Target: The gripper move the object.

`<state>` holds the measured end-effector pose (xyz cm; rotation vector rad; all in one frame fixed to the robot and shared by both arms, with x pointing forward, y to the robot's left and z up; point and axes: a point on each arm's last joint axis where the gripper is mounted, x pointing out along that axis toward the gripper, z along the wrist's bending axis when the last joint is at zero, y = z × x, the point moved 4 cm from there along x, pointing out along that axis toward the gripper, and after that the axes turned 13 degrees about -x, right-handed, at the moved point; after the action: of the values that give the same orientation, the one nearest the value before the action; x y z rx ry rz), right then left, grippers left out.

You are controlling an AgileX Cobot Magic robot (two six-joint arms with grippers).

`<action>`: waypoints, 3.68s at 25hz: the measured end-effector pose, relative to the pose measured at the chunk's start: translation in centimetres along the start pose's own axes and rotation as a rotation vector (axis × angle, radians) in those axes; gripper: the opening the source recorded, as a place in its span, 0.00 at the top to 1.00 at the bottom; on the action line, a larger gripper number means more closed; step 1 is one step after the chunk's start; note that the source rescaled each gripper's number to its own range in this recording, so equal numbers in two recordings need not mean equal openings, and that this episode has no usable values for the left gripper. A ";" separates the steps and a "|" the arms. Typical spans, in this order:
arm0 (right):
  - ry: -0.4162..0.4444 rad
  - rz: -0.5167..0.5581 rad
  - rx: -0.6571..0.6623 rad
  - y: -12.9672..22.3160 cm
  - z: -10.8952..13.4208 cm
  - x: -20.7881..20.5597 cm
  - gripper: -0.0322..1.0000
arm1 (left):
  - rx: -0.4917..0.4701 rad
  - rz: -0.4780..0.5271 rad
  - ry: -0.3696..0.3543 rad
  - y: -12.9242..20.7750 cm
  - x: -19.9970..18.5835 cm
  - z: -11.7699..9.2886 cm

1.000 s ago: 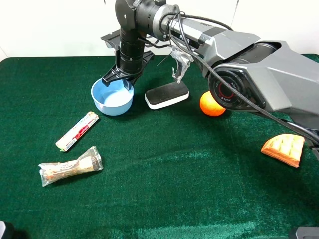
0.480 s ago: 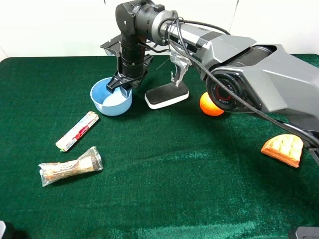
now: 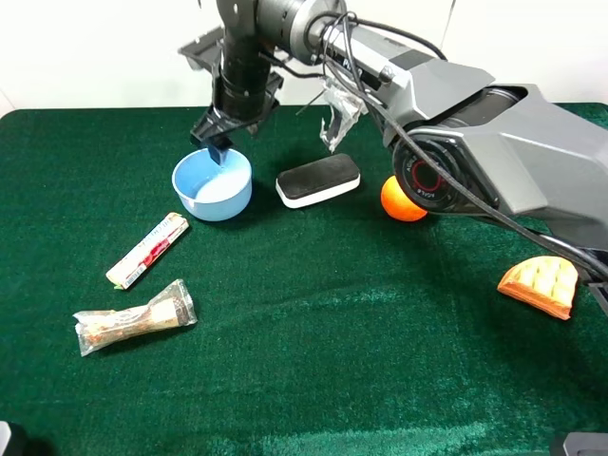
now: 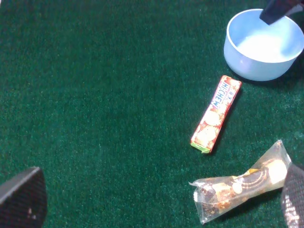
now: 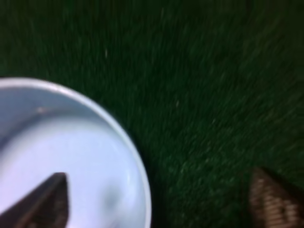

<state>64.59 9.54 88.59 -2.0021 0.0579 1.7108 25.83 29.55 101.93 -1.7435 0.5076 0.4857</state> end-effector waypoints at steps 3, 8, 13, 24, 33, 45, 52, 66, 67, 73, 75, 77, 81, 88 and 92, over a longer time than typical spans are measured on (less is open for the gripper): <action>0.011 -0.025 0.000 -0.5 -0.2 -0.8 0.06 | 0.000 0.000 0.000 0.0 0.0 0.0; 0.025 -0.061 0.046 -1.2 -0.3 -2.8 0.03 | 0.000 0.000 0.000 0.0 0.0 0.0; 0.048 -0.115 0.091 -2.2 -0.6 -6.0 0.03 | 0.000 0.000 0.000 0.0 0.0 0.0; 0.071 -0.027 0.084 0.1 1.1 -11.5 0.00 | 0.000 0.000 0.000 0.0 0.0 0.0; 0.041 0.186 0.090 9.1 4.5 -15.9 0.00 | 0.000 0.000 0.000 0.0 0.0 0.0; -0.029 0.170 0.168 21.1 10.9 -22.7 0.00 | 0.000 0.000 0.000 0.0 0.0 0.0; -0.021 0.102 0.220 27.0 13.8 -24.7 0.00 | 0.000 0.000 0.000 0.0 0.0 0.0; 0.092 -0.081 0.375 35.8 15.9 -27.2 0.00 | 0.000 0.000 0.000 0.0 0.0 0.0; 0.110 -0.100 0.381 36.3 16.0 -27.3 0.00 | 0.000 0.000 0.000 0.0 0.0 0.0; 0.231 -0.266 0.431 37.7 16.0 -29.4 0.00 | 0.000 0.000 0.000 0.0 0.0 0.0; 0.271 -0.307 0.456 38.1 16.0 -30.0 0.00 | 0.000 0.000 0.000 0.0 0.0 0.0; 0.323 -0.345 0.464 38.7 16.2 -30.6 0.00 | 0.000 0.000 0.000 0.0 0.0 0.0; 0.419 -0.409 0.431 39.5 16.8 -31.7 0.00 | 0.000 0.000 0.000 0.0 0.0 0.0; 0.594 -0.480 0.450 40.6 17.9 -32.7 0.00 | 0.000 0.000 0.000 0.0 0.0 0.0; 0.654 -0.543 0.458 40.8 18.9 -33.2 0.00 | 0.000 0.000 0.000 0.0 0.0 0.0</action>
<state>26.19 -28.05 104.10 -1.8991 0.1047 0.6064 25.83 29.55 101.93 -1.7435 0.5076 0.4857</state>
